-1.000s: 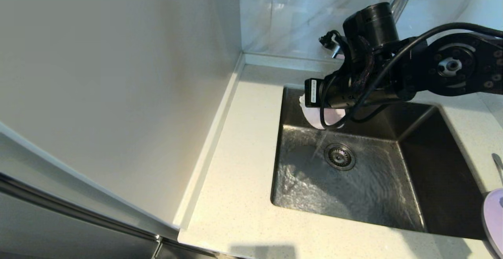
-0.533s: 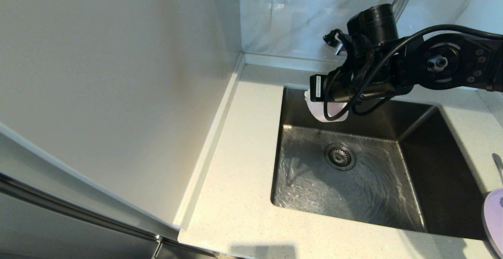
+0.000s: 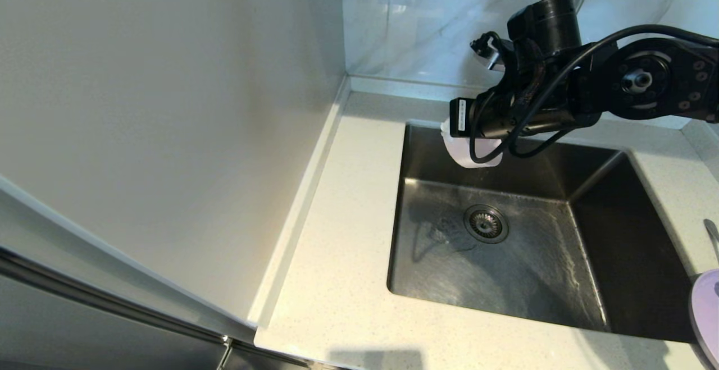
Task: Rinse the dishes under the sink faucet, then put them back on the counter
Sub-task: Rinse the bowl
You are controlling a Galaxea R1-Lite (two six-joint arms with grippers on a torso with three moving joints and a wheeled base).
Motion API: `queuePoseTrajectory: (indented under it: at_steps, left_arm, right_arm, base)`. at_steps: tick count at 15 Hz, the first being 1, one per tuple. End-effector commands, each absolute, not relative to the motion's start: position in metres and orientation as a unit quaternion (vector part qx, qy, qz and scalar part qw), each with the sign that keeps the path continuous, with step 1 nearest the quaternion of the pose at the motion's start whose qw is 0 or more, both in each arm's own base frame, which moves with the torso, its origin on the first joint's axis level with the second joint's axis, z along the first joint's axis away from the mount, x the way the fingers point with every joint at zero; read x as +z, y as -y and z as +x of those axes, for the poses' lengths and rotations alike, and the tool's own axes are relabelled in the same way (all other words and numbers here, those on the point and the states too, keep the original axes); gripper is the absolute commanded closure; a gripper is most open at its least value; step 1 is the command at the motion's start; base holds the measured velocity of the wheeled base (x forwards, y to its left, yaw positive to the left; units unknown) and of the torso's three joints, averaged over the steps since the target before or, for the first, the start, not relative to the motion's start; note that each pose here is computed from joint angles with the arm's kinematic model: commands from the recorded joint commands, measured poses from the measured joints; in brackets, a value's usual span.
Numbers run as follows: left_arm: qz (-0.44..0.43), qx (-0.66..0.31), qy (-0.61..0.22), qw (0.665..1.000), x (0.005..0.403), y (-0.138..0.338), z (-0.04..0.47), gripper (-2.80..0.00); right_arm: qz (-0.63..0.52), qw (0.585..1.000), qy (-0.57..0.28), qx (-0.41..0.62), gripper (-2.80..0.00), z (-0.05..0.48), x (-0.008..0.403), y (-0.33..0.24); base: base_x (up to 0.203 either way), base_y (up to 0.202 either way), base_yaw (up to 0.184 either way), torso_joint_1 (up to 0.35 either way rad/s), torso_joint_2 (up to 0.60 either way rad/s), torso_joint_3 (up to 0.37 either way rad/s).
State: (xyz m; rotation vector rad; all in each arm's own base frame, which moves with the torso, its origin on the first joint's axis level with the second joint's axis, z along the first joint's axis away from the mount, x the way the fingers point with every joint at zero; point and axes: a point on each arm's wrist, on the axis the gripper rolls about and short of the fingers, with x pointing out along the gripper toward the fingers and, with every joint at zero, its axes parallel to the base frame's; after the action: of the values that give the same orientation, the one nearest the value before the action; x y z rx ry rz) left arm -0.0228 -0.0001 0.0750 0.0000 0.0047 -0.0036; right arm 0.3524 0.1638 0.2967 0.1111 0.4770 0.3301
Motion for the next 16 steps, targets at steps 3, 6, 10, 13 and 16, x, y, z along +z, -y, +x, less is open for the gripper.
queuePoseTrajectory:
  at_steps: [3, 6, 10, 13, 16]
  left_arm:
    - [0.0, -0.002, -0.002, 1.0, 0.075, 0.0, -0.023, 0.0]
    - [0.0, -0.002, -0.002, 1.0, 0.075, 0.0, -0.023, 0.0]
    - [0.0, -0.002, -0.002, 1.0, 0.075, 0.0, -0.023, 0.0]
    - [0.0, -0.002, -0.002, 1.0, 0.075, 0.0, -0.023, 0.0]
    - [0.0, -0.002, -0.002, 1.0, 0.075, 0.0, -0.023, 0.0]
  right_arm:
    - [0.043, 0.96, -0.234, 0.149, 0.0, 0.359, 0.296, -0.149]
    - [0.031, 0.96, -0.244, 0.137, 0.0, 0.364, 0.289, -0.14]
    - [0.025, 0.958, -0.242, 0.152, 0.0, 0.358, 0.293, -0.13]
    - [0.021, 0.951, -0.244, 0.19, 0.0, 0.334, 0.301, -0.122]
    - [0.013, 0.941, -0.252, 0.225, 0.0, 0.3, 0.305, -0.112]
  base:
    - [0.0, 0.0, 0.0, 0.0, 0.0, 0.0]
    - [0.0, 0.0, 0.0, 0.0, 0.0, 0.0]
    - [0.0, 0.0, 0.0, 0.0, 0.0, 0.0]
    - [0.0, 0.0, 0.0, 0.0, 0.0, 0.0]
    - [0.0, 0.0, 0.0, 0.0, 0.0, 0.0]
